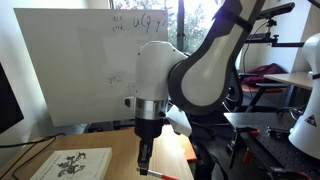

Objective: Put the marker in the mug cup

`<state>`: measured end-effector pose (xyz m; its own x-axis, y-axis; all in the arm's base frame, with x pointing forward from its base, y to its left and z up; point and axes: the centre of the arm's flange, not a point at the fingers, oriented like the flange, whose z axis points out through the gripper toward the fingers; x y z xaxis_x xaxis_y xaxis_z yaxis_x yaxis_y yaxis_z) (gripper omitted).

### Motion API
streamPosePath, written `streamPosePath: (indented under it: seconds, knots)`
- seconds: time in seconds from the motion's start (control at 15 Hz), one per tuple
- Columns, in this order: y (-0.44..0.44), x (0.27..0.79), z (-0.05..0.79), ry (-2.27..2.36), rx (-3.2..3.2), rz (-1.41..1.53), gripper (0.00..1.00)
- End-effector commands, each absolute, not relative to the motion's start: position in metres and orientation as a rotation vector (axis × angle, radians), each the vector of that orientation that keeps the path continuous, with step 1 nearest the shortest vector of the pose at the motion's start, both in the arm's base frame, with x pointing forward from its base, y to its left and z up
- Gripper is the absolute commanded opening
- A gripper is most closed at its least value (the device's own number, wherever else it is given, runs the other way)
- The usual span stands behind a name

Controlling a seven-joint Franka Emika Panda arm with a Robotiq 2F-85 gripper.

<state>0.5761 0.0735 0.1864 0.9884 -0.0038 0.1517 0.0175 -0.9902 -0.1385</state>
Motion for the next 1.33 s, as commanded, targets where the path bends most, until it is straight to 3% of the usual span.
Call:
streamPosePath:
  seconds: [0.0,0.73,0.8,1.13,1.2,1.27]
  knots:
    - [0.068,0.552,0.214,-0.252,-2.902,-0.379,0.03]
    - [0.069,0.562,0.256,-0.897,-2.45,-0.715,0.03]
    - [0.079,0.569,0.259,-0.833,-2.554,-0.689,0.12]
    - [0.076,0.573,0.259,-0.881,-2.481,-0.732,0.12]
    - [0.077,0.573,0.259,-0.883,-2.478,-0.732,0.03]
    - [0.076,0.573,0.259,-0.921,-2.438,-0.759,0.03]
